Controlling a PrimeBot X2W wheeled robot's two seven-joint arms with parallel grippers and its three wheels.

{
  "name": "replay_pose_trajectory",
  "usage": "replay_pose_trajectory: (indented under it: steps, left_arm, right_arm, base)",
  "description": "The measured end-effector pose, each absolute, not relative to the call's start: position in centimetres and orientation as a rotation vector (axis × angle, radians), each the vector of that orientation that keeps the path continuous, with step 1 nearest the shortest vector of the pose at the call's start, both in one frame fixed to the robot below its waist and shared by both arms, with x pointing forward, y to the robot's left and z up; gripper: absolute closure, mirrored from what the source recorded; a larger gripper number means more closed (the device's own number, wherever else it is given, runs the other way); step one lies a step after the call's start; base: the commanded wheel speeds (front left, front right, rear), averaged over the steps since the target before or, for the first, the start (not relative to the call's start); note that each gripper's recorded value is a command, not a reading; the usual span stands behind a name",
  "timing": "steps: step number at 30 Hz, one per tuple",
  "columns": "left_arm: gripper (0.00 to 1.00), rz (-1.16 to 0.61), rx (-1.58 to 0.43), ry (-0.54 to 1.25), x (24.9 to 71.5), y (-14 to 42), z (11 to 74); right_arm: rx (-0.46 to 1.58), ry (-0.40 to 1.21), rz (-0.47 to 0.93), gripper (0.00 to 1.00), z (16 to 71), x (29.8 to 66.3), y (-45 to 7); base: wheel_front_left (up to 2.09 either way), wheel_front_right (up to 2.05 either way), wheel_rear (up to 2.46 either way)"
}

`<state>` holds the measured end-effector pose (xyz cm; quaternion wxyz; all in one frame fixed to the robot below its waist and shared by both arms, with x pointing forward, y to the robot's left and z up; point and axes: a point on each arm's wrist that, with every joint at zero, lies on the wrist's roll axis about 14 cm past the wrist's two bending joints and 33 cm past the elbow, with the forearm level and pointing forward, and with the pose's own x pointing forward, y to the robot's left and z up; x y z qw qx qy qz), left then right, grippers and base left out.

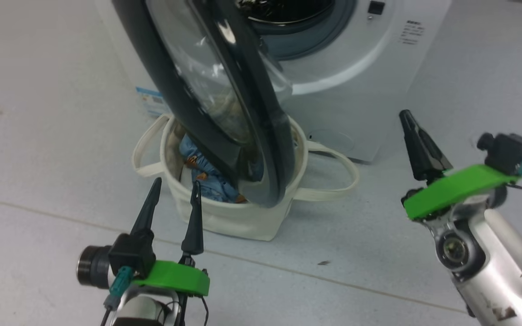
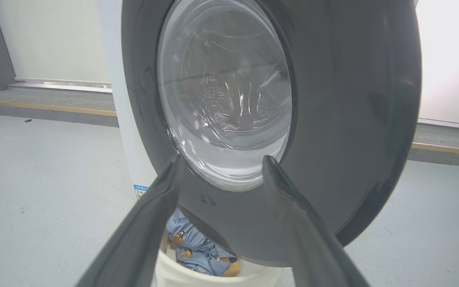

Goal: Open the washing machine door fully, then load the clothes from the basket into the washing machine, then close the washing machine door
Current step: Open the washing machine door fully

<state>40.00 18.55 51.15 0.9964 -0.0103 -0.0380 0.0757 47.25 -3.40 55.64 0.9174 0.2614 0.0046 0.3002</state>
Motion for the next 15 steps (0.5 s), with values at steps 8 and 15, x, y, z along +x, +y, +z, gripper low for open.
replay_pose_trajectory:
  steps: [8, 15]
  left_arm:
    - [0.0, 0.094, -0.029, -0.066, 39.9, 16.6, 50.7]
    - [0.0, 0.078, -0.019, -0.071, 40.5, 16.2, 50.8]
  right_arm:
    - [0.267, -0.157, 0.491, 0.68, 56.2, 45.5, -9.0]
    - [0.193, -0.132, 0.344, 0.0, 53.4, 43.4, -11.8]
  base:
    - [0.0, 0.0, 0.0]
    - [0.0, 0.0, 0.0]
